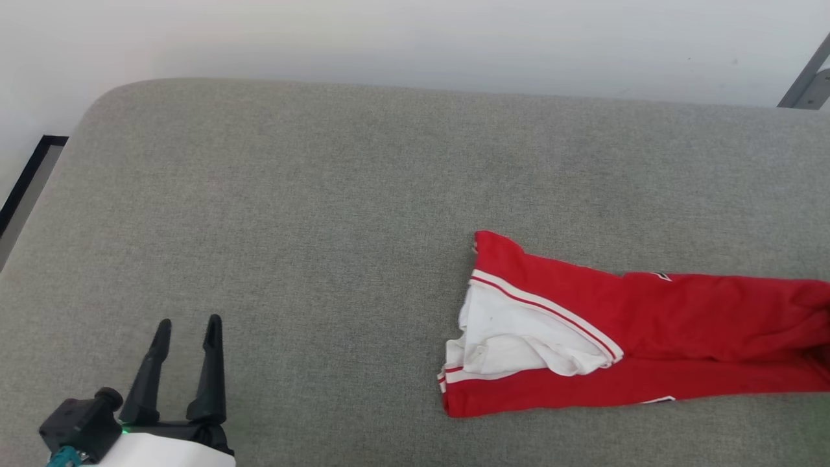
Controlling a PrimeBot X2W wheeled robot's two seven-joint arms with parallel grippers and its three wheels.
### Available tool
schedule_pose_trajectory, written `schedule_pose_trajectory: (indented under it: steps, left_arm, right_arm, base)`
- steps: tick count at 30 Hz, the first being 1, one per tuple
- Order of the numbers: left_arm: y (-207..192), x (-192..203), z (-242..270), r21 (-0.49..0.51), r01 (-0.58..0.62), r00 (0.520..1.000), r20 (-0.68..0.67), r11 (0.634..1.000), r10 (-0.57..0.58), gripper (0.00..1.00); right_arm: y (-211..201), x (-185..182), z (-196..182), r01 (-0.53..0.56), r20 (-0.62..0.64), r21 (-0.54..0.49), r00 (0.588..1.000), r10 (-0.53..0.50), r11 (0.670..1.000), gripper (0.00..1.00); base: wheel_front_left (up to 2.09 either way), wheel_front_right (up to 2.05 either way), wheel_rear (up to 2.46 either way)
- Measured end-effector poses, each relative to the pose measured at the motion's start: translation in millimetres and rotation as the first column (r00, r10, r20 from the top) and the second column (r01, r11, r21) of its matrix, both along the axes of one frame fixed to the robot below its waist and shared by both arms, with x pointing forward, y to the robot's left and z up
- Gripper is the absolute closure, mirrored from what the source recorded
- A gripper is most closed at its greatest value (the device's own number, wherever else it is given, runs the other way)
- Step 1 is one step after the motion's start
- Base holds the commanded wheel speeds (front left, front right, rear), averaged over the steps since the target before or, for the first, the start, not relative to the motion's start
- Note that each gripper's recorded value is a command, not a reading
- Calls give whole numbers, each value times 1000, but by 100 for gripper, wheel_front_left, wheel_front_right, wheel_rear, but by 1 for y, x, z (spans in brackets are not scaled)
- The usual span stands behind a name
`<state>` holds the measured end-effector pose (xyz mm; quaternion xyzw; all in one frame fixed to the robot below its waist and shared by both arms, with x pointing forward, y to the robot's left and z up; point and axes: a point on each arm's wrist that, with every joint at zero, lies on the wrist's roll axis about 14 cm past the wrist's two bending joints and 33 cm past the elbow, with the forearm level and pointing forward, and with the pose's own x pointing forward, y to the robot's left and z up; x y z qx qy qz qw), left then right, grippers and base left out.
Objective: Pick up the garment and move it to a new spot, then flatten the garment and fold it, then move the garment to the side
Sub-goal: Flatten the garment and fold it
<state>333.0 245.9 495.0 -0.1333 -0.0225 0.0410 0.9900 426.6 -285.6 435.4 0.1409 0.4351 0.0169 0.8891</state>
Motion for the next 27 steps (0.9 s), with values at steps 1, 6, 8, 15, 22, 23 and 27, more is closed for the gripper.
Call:
schedule_pose_trajectory:
  steps: [1, 6, 8, 15, 22, 23, 27]
  left_arm:
    - [-1, 0, -1, -3, 1, 1000, 0, 1000, -1, 0]
    - [-3, -1, 2, -9, -6, 1000, 15, 1000, 6, 0]
    - [-4, -1, 4, -9, 0, 1000, 20, 1000, 1, 0]
    - [-1, -10, 3, -5, -1, 1000, 13, 1000, 1, 0]
    - [0, -16, 4, -6, -8, 1000, 12, 1000, 8, 0]
    - [1, -17, 4, -6, -10, 1000, 13, 1000, 10, 0]
    - [4, -21, 5, -9, -24, 1000, 14, 1000, 25, 0]
  right_arm:
    - [-3, -1, -1, 4, -5, -13, 1000, -4, 1000, 100]
    - [18, 1, 8, -40, 9, 39, 999, 40, 998, 100]
    - [37, 5, 19, -81, 52, 77, 996, 77, 994, 100]
    - [121, -6, 33, -315, 108, 125, 947, 302, 941, 100]
    - [204, -20, 32, -509, 129, 165, 860, 493, 845, 100]
    - [212, -21, 30, -528, 126, 159, 849, 513, 834, 100]
    - [245, -18, 27, -586, 140, 172, 810, 569, 792, 100]
  base:
    - [0, 0, 0]
    - [0, 0, 0]
    - [0, 0, 0]
    - [0, 0, 0]
    - [0, 0, 0]
    - [0, 0, 0]
    - [0, 0, 0]
